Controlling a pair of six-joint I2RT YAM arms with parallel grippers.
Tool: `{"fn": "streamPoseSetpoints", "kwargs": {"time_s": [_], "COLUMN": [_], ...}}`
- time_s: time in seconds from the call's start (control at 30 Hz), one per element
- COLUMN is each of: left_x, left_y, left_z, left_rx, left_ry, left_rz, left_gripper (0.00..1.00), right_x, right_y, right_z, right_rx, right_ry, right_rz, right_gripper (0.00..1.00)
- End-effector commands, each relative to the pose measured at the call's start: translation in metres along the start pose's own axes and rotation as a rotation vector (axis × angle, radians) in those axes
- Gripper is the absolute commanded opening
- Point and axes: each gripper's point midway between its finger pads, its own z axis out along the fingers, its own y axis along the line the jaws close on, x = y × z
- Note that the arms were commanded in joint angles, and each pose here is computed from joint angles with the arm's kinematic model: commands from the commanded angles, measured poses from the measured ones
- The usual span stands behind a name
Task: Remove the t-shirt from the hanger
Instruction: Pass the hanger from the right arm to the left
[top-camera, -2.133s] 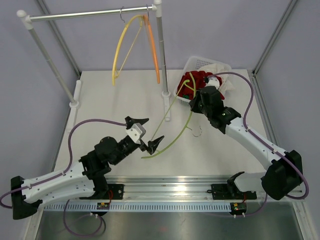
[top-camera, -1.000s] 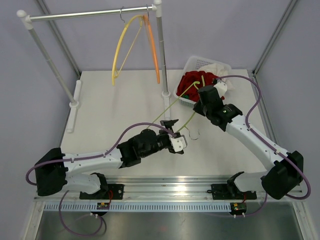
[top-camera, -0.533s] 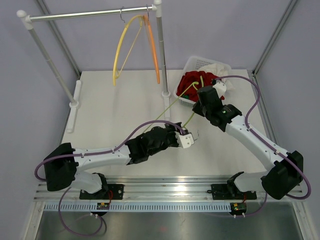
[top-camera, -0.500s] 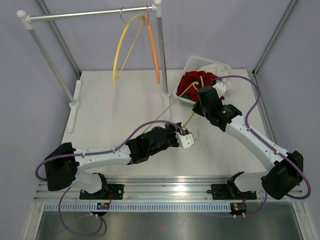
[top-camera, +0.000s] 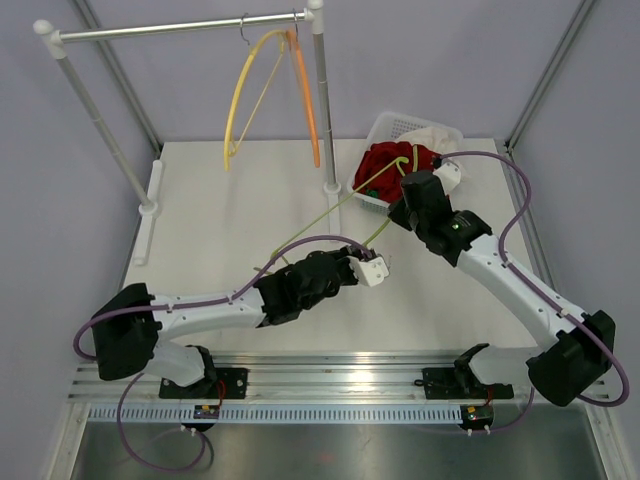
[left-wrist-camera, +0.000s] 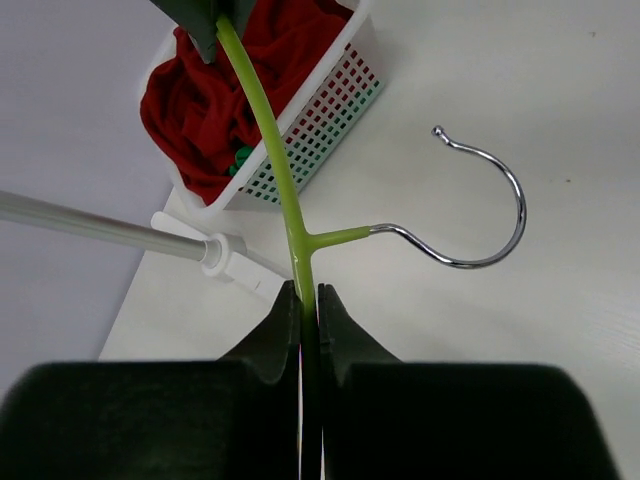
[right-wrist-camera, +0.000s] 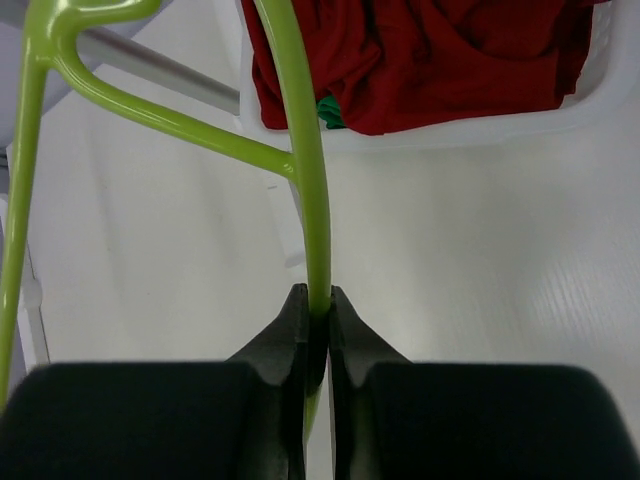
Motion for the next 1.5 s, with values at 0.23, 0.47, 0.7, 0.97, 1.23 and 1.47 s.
{"fn": "streamPoseSetpoints", "kwargs": {"time_s": [0.23,0.47,0.7,0.97,1.23,1.47], "left_x": [-0.040,-0.057,-0.054,-0.048,-0.053,-0.060], "left_y": [0.032,0.056,0.065,0.077,0.077,0.067], "left_z": [-0.035,-0.074,-0.080,-0.077,-0.091,-0.105], "left_rx": [-0.070,-0.120,-0.158,-0.238,-0.207,-0.126], "left_ry": [-0.147,-0.241,-0.225,-0.181,-0.194,-0.220], "left_rz": [-0.045,-0.153,-0.194,-0.214,-0.310,-0.425], "left_gripper": [0.00,0.00,0.00,0.00,0.00,0.00], "right_x": [-0.016,-0.015,-0.012,-0.011,-0.016,-0.034], "right_y": [0.036,0.038,0.050,0.053,0.047,0.030], "right_z": [-0.032,-0.042,-0.052,-0.062,-0.077,-0.108], "right_rx": [-0.215,-0.262,-0.364,-0.417,-0.453,-0.524], "right_ry": [-0.047,-0.045,-0.033,-0.029,-0.066,-0.241], "right_rz": [0.013,0.014,0.002,0.003,-0.002,-0.154], "right_gripper": [0.28,0.28,0.57,0.86,0.95,1.00]}}
